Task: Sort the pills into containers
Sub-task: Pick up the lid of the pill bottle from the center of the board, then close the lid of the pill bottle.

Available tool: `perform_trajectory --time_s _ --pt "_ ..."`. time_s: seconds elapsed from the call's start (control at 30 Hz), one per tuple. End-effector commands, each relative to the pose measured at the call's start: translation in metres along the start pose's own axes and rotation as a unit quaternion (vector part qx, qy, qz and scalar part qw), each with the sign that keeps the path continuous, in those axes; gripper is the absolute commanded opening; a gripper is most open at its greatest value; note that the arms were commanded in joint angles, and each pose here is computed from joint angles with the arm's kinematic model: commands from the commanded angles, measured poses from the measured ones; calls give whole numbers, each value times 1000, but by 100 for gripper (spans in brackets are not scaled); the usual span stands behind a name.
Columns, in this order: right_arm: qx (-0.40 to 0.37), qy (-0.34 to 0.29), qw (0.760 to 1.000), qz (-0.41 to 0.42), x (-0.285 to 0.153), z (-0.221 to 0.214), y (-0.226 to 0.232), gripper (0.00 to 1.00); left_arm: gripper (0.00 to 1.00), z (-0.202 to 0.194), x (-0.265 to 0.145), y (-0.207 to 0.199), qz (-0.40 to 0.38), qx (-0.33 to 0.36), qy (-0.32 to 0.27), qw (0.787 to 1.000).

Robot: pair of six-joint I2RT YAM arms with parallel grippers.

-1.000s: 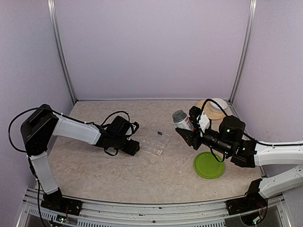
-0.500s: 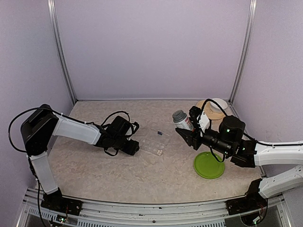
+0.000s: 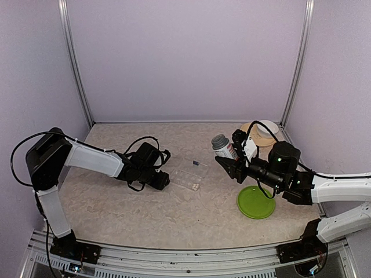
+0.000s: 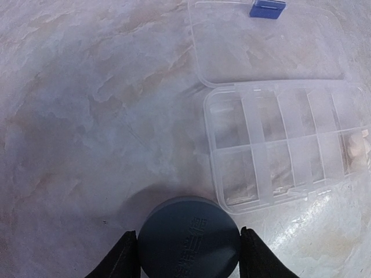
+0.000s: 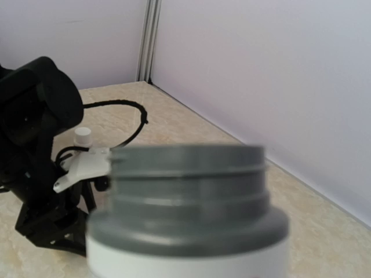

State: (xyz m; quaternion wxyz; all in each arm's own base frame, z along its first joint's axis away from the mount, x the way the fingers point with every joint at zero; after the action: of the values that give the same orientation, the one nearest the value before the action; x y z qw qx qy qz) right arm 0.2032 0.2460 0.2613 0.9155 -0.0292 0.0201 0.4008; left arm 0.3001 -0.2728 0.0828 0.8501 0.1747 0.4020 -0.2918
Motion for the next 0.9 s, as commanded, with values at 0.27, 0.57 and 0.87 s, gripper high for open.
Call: perform_trajectory --time_s 0.27,0.57,0.87 --pt "3 -15 1000 10 -1 8 0 26 43 16 -17 -1 4 5 -24 1000" --pt "-6 -7 999 47 1 1 8 25 44 42 -65 -13 -34 -4 -80 996" --pt "-24 -6 995 100 2 -1 19 25 44 80 -130 -34 -108 -11 -174 979"
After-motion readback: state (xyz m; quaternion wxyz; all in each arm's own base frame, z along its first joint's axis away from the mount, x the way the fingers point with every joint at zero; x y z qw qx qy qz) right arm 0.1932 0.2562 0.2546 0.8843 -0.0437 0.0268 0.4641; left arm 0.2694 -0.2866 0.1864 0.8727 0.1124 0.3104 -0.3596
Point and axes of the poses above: each gripper's point midway between its finger pads, its own x axis out along the fingers, its own y axis along the line the jaws close on, z = x × y, the point moved 7 cm from there along -x, back along the fingers, and after that the axes turned 9 degrees about x, right-handed, at the moved point
